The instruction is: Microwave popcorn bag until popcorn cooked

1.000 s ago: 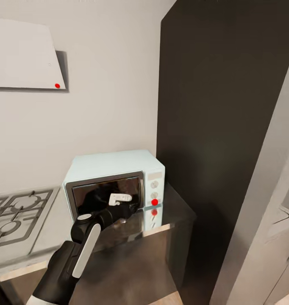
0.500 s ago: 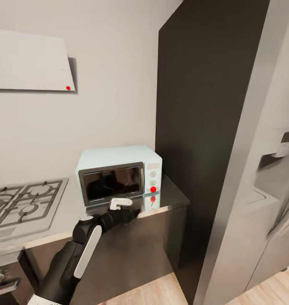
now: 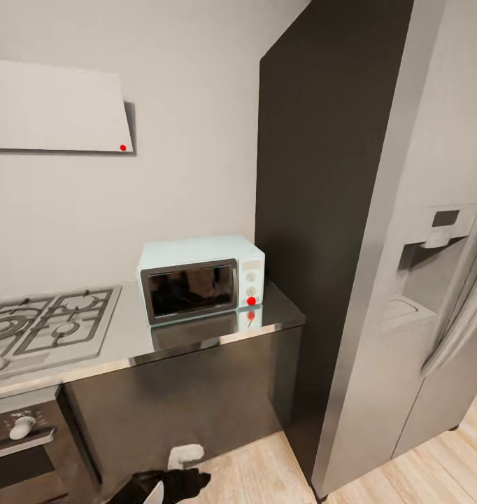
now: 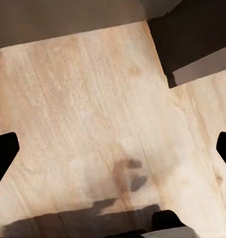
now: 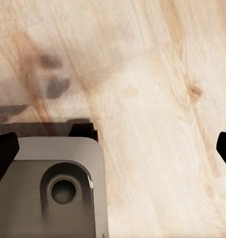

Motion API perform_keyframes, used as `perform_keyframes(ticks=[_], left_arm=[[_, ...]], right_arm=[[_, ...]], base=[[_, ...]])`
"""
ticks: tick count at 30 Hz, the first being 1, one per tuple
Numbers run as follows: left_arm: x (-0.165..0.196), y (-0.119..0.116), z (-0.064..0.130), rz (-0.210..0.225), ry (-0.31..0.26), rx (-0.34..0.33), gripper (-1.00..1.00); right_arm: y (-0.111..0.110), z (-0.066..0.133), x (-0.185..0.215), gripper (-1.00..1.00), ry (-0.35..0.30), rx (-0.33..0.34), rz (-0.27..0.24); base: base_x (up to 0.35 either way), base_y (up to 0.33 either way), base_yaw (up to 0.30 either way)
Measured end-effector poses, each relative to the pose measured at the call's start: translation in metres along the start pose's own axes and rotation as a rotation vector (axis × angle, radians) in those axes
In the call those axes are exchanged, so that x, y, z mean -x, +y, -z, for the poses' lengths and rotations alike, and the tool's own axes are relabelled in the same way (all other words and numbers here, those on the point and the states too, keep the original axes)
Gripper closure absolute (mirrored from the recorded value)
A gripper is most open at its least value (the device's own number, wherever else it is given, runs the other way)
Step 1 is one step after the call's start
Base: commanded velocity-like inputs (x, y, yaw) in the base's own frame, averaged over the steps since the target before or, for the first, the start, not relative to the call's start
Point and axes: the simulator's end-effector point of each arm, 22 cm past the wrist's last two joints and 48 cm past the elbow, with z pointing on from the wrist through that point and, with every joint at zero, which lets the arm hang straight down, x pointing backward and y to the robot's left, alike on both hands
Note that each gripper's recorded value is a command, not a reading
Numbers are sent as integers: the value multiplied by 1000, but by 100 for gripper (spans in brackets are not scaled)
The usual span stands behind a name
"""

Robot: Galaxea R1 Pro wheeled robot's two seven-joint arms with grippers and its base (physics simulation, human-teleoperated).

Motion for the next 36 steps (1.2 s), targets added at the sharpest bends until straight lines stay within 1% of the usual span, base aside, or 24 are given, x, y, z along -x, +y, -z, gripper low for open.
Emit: perform_keyframes(ticks=[2, 3, 4, 5, 8, 10, 12, 14, 16, 17, 20, 24, 31, 36], left_arm=[[-72, 35, -5, 30, 100, 71, -100], [-89, 44, -4, 38, 118, 91, -100], [-104, 56, -2, 43, 124, 116, -100], [-110, 64, -1, 44, 121, 133, -100], [-115, 73, 1, 42, 115, 151, -100], [-127, 76, 3, 44, 126, 157, -100], [-163, 79, 8, 51, 168, 163, -100], [-190, 82, 13, 60, 200, 168, -100], [-215, 88, 19, 67, 229, 178, -100], [-221, 90, 21, 68, 229, 182, -100], [-226, 97, 24, 61, 178, 193, -100], [-228, 99, 25, 59, 155, 198, -100], [-229, 99, 25, 59, 155, 198, -100], [-243, 99, 29, 68, 165, 202, -100]], right_arm=[[0, 0, 0, -100, 0, 0, 0], [0, 0, 0, -100, 0, 0, 0], [0, 0, 0, -100, 0, 0, 0], [1, 0, 0, -100, 0, 1, 0], [2, 0, 0, -100, 0, 2, 1], [4, 0, 0, -100, 0, 5, 1], [5, 0, 0, -100, 1, 7, 1], [8, 0, -1, -100, 3, 11, 1], [10, -1, -1, -100, 3, 14, 1], [10, -1, -1, -100, 3, 13, 0], [7, 0, -1, -100, 2, 9, -1], [5, 0, -1, -100, 2, 7, -1], [4, 0, -1, -100, 2, 6, -2], [8, 0, -2, -100, 9, 10, 0]], base=[[-2, 0, 0], [0, 0, 0], [0, 0, 0], [0, 0, 0], [0, 0, 0], [0, 0, 0], [0, 0, 0], [0, 0, 0], [0, 0, 86], [0, 0, 194], [0, 0, 237], [0, 0, 261], [0, 0, 267], [0, 0, 269]])
